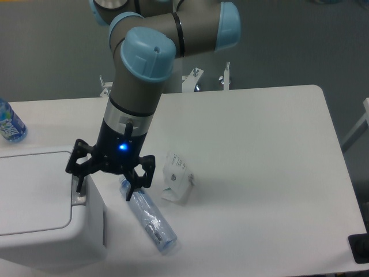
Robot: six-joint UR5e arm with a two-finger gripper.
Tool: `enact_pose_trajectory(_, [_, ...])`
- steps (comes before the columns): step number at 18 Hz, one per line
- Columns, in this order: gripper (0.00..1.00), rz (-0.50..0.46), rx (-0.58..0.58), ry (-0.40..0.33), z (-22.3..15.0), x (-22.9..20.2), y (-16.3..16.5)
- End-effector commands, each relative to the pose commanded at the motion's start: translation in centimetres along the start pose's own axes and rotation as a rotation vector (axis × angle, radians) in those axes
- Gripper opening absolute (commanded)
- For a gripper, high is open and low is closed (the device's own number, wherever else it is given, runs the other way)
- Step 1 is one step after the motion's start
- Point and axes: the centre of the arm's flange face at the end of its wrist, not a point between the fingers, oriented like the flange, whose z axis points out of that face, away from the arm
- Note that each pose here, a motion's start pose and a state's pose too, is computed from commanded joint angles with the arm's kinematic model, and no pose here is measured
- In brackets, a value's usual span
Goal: Open the trash can
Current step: 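Push the gripper finger against the lid edge to flip it open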
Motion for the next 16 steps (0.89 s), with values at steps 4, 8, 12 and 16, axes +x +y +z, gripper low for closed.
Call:
enact_pose_trajectory(4, [1.0,0.0,-0.006,-0.001,0.28,-0.13,0.14])
enact_pose_trajectory(8, [1.0,0.001,-0.004,-0.001,0.27,-0.13,0.13])
enact_pose_trajectory(12, [1.0,0.0,-0.007,0.0,0.46,-0.22,0.13])
enact_pose_trajectory(16, [1.0,-0.001,-0.009,-0.002,0.53,-0.26,0.18])
